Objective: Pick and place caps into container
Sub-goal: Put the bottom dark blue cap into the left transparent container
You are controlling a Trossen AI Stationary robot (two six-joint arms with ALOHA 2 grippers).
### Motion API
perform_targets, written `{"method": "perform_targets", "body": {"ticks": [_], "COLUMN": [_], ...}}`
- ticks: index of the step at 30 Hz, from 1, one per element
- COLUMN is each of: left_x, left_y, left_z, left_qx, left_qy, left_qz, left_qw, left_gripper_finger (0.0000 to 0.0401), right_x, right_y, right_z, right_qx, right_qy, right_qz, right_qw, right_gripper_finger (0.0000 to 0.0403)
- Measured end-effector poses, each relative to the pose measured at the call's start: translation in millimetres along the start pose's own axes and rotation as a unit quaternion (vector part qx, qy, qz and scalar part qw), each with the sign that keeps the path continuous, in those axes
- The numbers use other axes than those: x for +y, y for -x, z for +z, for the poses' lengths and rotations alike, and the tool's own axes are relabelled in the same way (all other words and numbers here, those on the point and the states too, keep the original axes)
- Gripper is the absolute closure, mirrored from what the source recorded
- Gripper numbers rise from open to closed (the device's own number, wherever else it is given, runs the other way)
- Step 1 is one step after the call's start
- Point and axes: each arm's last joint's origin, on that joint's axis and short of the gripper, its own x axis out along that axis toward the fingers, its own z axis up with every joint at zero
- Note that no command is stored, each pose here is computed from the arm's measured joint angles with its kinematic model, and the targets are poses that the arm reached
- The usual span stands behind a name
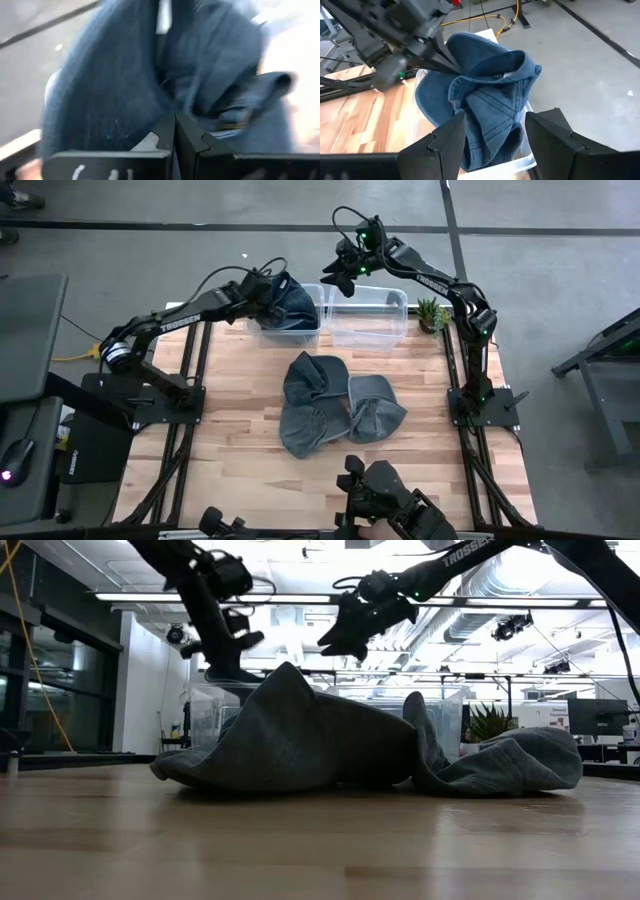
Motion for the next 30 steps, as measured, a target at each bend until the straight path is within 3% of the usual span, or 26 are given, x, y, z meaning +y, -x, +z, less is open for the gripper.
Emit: {"method": "perform_targets", "body": {"ticks": [5,14,25,30], "left_x": [-4.0,-12.0,-16.2,-20.2], "left_y": [-26.8,-55.5,-26.4,-9.4], "left_z": [-7.6,-11.2,22.4,24.1], "left_qx": [0.031,0.035,0.007,0.017], "left_qy": [-0.006,-0.013,-0.050,-0.089], "left_qz": [0.040,0.039,0.042,0.035], "left_qw": [0.999,0.999,0.998,0.995], "left_gripper_finger": [0.0401,0.0401,0.0401,0.0401], "right_x": [0.4,0.5,2.4,11.4], "right_y": [0.0,0.0,5.3,19.5], "right_z": [-2.5,-3.0,0.6,7.4], "right_qx": [0.011,0.013,0.009,0.014], "right_qy": [-0.004,-0.005,-0.003,0.012], "right_qz": [0.002,0.002,-0.002,-0.005], "right_qw": [1.000,1.000,1.000,1.000], "right_gripper_finger": [0.0203,0.0203,0.0203,0.0203]}}
